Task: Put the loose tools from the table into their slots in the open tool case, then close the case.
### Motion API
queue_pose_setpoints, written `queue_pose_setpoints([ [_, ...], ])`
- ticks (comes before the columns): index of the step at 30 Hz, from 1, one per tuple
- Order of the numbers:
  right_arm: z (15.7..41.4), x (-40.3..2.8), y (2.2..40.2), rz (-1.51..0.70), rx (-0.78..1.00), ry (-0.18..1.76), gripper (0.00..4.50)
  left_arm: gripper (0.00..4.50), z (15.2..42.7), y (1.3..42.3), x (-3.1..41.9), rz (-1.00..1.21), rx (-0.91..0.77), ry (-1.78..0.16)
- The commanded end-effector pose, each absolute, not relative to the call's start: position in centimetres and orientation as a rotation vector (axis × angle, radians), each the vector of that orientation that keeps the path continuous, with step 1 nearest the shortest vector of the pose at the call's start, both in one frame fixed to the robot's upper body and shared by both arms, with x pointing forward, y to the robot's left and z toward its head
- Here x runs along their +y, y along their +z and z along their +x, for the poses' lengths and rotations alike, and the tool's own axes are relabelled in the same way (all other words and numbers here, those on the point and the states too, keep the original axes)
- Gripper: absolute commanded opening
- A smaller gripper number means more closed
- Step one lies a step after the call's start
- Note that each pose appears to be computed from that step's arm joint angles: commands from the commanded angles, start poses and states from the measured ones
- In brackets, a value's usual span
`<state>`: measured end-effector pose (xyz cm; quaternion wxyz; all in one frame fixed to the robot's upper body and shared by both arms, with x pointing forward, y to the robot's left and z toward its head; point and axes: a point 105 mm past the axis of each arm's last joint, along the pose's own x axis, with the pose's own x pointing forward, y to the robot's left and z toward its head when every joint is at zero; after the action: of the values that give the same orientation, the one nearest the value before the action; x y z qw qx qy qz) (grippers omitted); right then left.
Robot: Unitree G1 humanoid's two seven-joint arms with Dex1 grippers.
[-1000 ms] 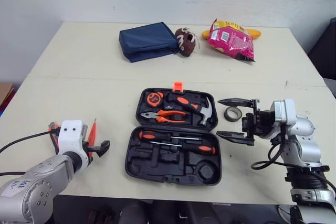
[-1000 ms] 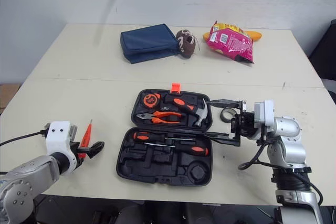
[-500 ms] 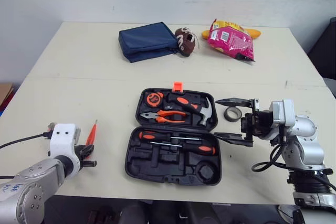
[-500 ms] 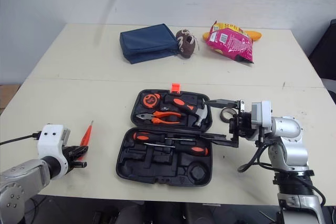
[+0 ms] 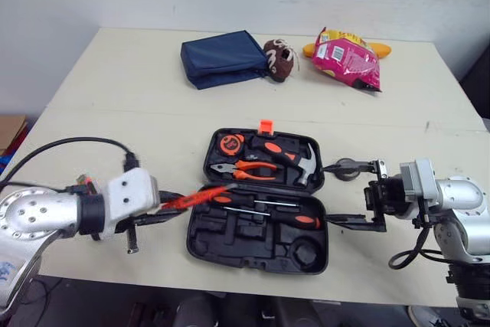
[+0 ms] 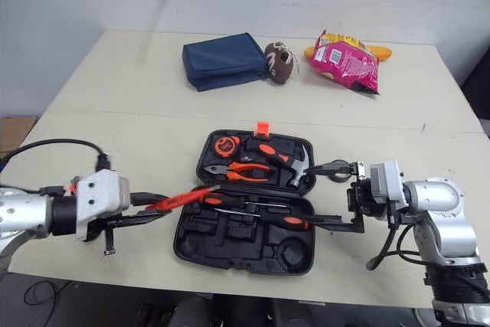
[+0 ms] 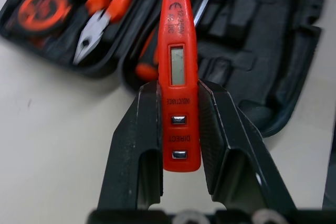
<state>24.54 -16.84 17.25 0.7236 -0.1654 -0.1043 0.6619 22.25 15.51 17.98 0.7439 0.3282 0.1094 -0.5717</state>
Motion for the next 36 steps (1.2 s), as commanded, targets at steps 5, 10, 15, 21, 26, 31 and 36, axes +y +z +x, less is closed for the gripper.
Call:
queue_pose_setpoints([
  [5,23.9,-16.5,18.1,-0.395,-0.231,1.465,4.5,0.31,22.1,16.4,12.9,0.823,0.469,-1.494],
  [10,23.3,-16.5,18.1,-0.391,-0.218,1.463,4.5,0.31,23.2,15.8,12.2,0.899,0.522,-1.489],
  [15,22.8,-16.7,17.6,-0.367,-0.203,1.457,4.5,0.31,24.3,15.2,12.0,0.912,0.565,-1.43],
  [21,22.8,-17.4,15.9,-0.344,-0.166,1.456,4.5,0.31,24.8,14.6,11.3,0.914,0.575,-1.418],
  [26,22.9,-17.6,15.0,-0.335,-0.166,1.453,4.5,0.31,25.2,14.1,10.6,0.899,0.594,-1.436],
  [31,22.8,-17.9,14.1,-0.329,-0.165,1.447,4.5,0.31,25.5,13.6,10.5,0.906,0.622,-1.417],
  [36,22.7,-18.3,13.7,-0.329,-0.165,1.442,4.5,0.31,25.5,13.2,10.8,0.901,0.671,-1.391],
])
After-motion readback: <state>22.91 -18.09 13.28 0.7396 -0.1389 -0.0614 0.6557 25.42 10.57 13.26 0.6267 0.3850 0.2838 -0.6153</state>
